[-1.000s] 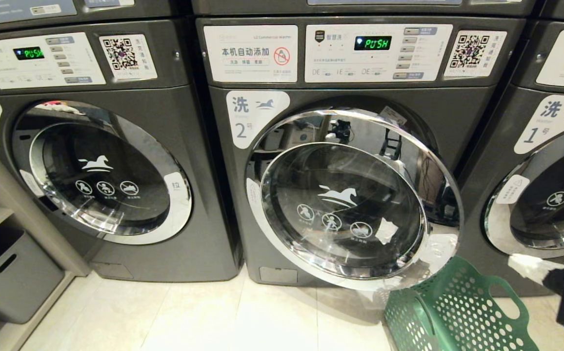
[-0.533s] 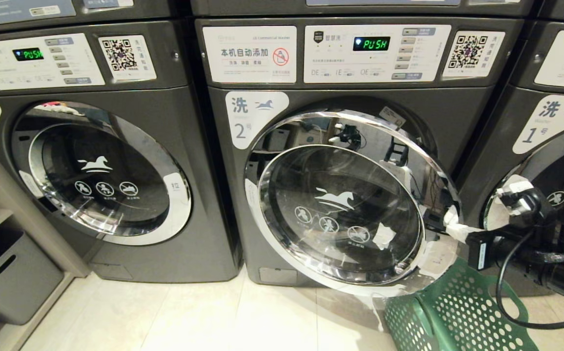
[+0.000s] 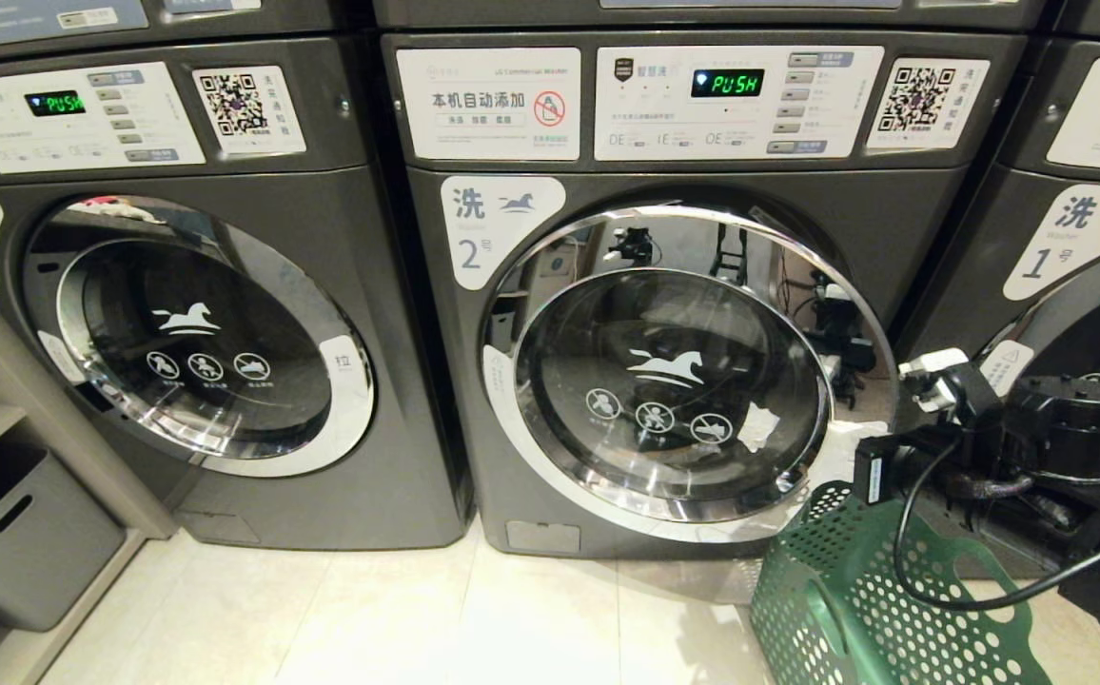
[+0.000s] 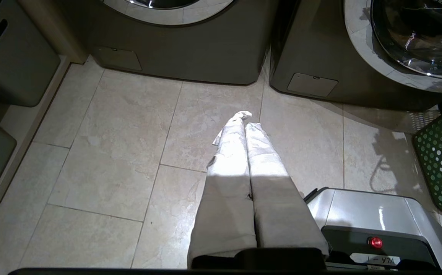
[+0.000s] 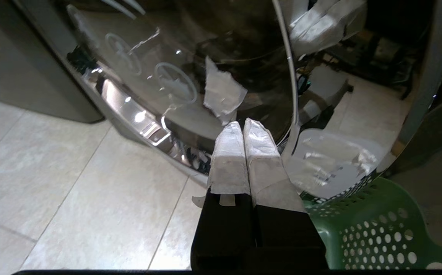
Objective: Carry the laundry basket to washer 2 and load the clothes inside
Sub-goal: Press the washing machine door tightly with the right hand
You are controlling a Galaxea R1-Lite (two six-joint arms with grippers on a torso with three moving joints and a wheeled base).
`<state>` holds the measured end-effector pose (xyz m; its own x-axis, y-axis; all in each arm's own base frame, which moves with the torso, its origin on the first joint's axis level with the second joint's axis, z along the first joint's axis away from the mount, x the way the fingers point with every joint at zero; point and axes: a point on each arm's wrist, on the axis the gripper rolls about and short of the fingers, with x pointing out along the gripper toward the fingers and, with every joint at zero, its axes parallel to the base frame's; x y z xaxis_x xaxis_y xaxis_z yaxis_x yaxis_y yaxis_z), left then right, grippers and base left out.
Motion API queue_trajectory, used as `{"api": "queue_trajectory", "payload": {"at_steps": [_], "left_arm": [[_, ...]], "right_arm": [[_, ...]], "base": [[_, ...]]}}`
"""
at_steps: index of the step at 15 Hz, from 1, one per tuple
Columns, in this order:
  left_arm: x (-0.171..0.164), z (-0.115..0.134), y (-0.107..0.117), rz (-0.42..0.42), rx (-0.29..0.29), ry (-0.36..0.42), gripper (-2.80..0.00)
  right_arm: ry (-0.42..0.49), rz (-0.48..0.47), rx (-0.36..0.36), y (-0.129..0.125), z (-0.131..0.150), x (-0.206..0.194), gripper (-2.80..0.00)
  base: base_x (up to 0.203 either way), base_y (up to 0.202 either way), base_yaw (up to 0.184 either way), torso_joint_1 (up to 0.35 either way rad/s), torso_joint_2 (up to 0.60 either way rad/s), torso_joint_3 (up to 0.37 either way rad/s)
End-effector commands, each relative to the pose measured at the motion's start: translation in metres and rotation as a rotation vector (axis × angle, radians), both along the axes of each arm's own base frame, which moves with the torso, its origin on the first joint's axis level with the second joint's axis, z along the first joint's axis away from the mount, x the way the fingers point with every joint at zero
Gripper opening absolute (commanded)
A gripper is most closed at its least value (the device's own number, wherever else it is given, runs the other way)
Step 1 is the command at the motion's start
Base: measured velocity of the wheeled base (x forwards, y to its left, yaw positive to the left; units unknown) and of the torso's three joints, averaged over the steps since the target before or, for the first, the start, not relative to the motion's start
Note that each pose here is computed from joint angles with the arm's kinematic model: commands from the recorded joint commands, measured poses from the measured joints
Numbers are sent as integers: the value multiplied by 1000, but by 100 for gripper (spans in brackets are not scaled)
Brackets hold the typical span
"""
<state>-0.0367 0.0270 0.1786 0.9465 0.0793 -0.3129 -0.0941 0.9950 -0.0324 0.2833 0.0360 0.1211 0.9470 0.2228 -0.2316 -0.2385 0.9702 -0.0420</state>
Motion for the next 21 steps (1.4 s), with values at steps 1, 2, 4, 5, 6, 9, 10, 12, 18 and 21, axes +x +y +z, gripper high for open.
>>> {"api": "queue_trajectory", "payload": {"at_steps": [1,2,4,5,6,9,10,12,18,21], "left_arm": [[-1,-3,0,2,0,5,-280],[-1,-5,0,5,2,7,-280],[-1,-16,0,4,9,27,-280],[1,-21,0,4,12,42,-280],[2,-26,-1,-8,10,57,-280],[6,-35,-6,-128,-29,94,-280],[8,-35,-9,-198,-61,86,-280],[12,-32,-15,-386,-145,27,-280],[22,-78,-24,-576,-143,152,-280],[23,-84,-23,-471,-222,178,-280]], "right_arm": [[-34,-69,-10,0,5,13,-280],[-41,-114,-19,-2,5,20,-280],[-26,-152,-31,-6,-2,28,-280],[-20,-176,-38,-7,-5,32,-280],[-10,-199,-45,-8,-10,36,-280],[-14,-209,-43,-7,-14,50,-280],[-20,-214,-42,-7,-13,54,-280],[-26,-233,-36,-7,-14,59,-280],[-76,-253,-37,-13,-5,74,-280],[-74,-269,-37,-18,-6,74,-280]], "base": [[0,0,0,0,0,0],[0,0,0,0,0,0],[0,0,0,0,0,0],[0,0,0,0,0,0],[0,0,0,0,0,0],[0,0,0,0,0,0],[0,0,0,0,0,0],[0,0,0,0,0,0],[0,0,0,0,0,0],[0,0,0,0,0,0]]}}
